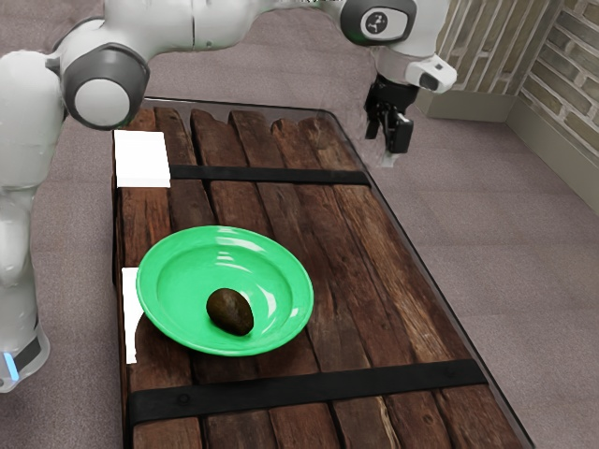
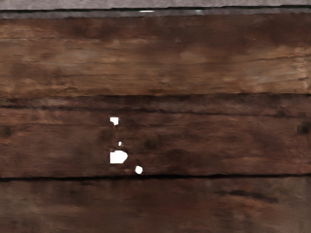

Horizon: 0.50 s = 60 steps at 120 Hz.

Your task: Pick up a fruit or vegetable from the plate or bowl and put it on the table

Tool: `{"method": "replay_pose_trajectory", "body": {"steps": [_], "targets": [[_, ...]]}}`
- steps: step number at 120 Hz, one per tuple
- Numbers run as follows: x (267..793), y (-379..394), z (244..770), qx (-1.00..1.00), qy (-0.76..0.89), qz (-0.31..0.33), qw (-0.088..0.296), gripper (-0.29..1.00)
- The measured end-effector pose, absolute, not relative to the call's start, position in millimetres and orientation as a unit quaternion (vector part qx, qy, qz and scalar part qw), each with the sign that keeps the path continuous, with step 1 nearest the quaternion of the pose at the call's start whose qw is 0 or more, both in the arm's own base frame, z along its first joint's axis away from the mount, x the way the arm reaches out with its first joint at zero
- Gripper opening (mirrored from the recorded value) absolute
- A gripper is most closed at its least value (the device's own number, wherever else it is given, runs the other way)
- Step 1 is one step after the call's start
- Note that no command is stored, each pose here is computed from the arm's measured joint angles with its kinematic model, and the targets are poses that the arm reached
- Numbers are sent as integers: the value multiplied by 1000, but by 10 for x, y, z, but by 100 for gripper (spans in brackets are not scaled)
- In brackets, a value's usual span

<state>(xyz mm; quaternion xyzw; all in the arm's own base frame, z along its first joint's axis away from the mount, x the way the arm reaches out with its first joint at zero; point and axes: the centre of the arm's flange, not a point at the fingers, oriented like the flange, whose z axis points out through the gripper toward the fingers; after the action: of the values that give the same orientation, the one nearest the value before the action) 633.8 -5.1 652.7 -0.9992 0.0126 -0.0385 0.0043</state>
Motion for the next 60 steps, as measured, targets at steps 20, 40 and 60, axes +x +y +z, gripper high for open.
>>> {"method": "replay_pose_trajectory", "body": {"steps": [20, 40, 60], "targets": [[6513, -39, 6497, -1000, 19, -18, 10, 70], [6449, 158, 6519, -1000, 5, -2, 0, 70], [6646, -377, 6166, -992, 120, -1, -33, 70]]}}
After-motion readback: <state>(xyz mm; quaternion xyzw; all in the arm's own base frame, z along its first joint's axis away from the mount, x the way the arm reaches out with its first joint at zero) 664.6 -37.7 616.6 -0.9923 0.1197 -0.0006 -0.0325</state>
